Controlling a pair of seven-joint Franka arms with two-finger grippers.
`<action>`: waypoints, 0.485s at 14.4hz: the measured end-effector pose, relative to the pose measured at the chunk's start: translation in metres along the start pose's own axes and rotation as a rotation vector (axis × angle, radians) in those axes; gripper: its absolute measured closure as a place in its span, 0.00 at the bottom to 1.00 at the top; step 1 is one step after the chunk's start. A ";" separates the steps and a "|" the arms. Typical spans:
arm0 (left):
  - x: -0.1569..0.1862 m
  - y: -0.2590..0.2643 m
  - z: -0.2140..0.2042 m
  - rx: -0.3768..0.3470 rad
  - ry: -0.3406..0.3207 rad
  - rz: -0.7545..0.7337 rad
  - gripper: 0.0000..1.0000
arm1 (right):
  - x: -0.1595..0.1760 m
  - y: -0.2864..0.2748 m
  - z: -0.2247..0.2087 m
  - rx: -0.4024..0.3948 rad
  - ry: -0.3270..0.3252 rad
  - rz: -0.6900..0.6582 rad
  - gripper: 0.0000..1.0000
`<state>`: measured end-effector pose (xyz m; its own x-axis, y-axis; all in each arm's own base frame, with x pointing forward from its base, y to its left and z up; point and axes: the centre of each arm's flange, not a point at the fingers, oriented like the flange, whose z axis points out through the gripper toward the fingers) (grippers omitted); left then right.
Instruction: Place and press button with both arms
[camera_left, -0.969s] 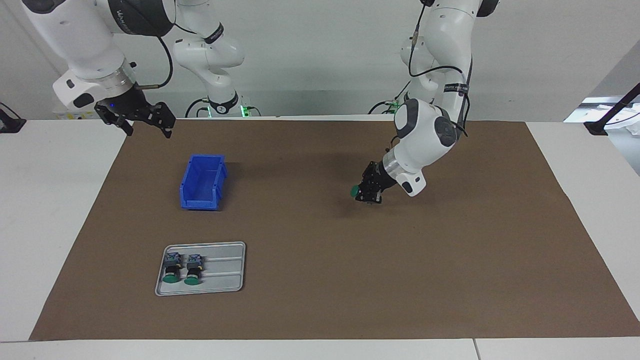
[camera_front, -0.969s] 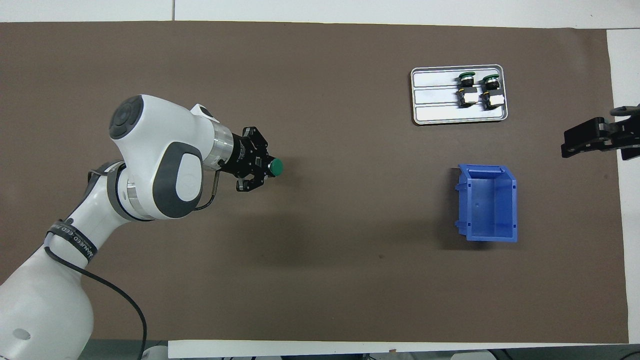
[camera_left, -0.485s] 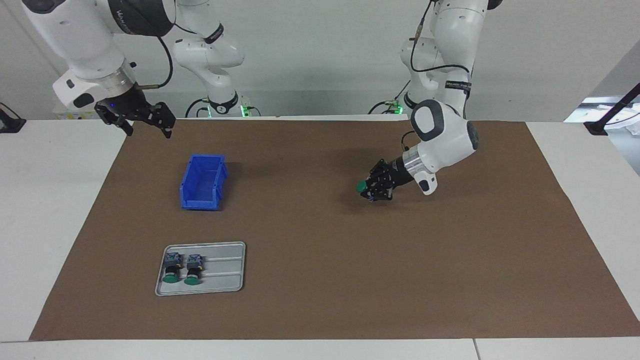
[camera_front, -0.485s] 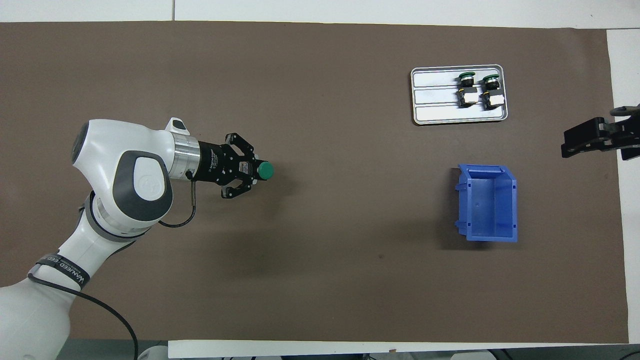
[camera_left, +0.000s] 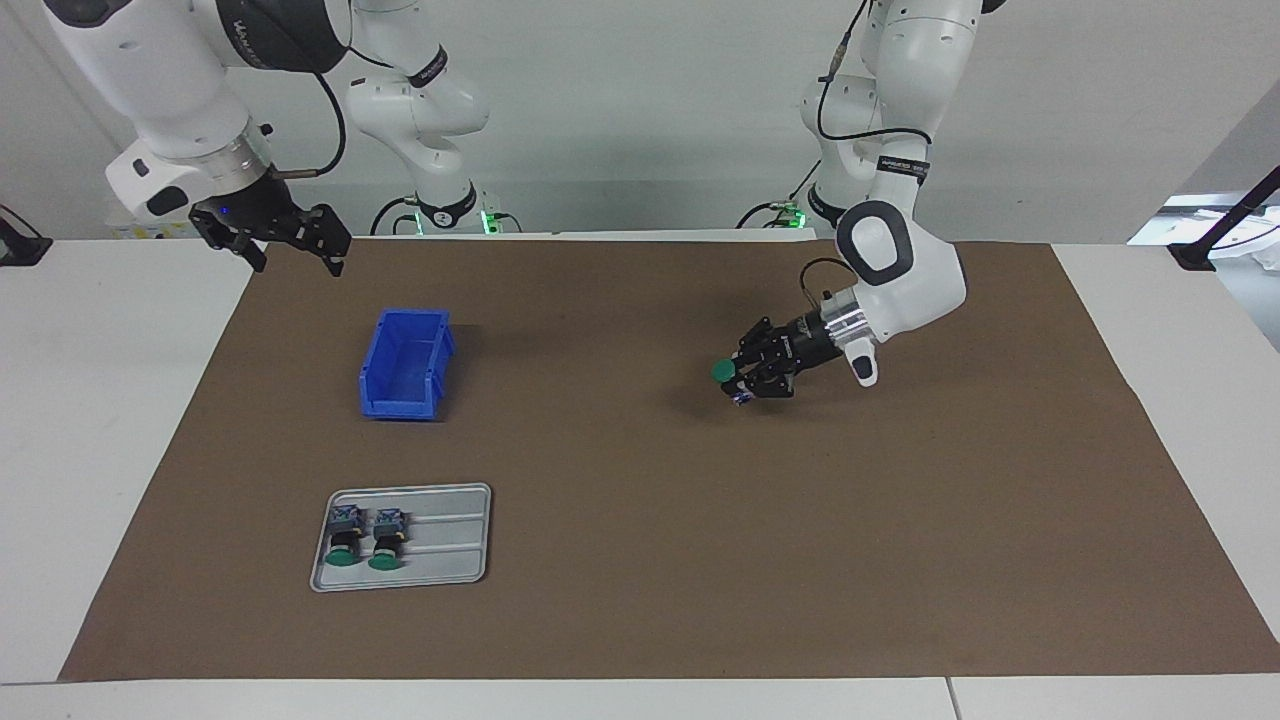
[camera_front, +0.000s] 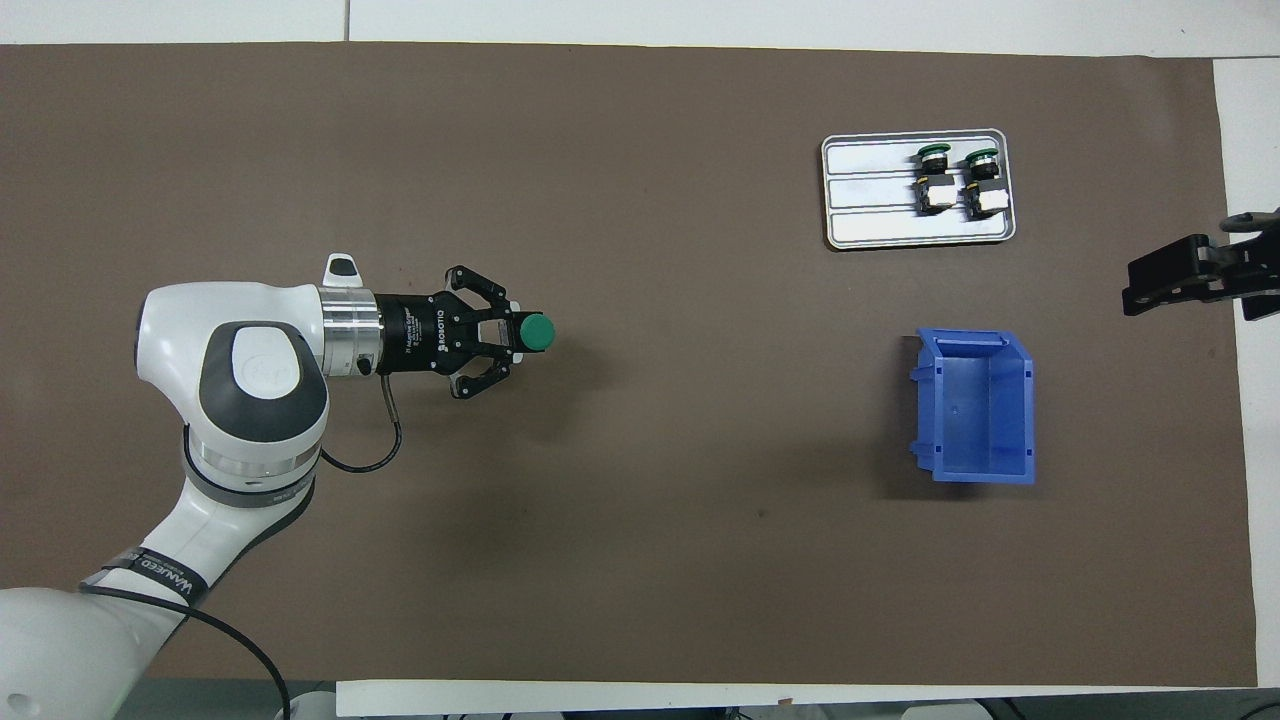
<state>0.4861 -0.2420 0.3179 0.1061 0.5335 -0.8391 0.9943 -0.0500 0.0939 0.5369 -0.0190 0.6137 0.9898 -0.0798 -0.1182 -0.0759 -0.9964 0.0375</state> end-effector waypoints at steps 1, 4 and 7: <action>0.006 -0.004 0.005 -0.007 -0.028 -0.004 0.67 | 0.000 0.000 0.000 0.000 0.000 0.000 0.02; 0.017 -0.006 0.014 -0.050 -0.097 -0.030 0.67 | 0.000 0.000 0.000 0.000 0.000 0.000 0.02; 0.026 -0.006 0.024 -0.114 -0.161 -0.052 0.67 | 0.000 0.000 0.000 0.000 0.000 0.000 0.02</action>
<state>0.4827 -0.2478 0.2827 0.0634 0.3906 -0.9184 0.9921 0.0749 0.1004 0.5369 -0.0190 0.6137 0.9898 -0.0798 -0.1182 -0.0759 -0.9964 0.0375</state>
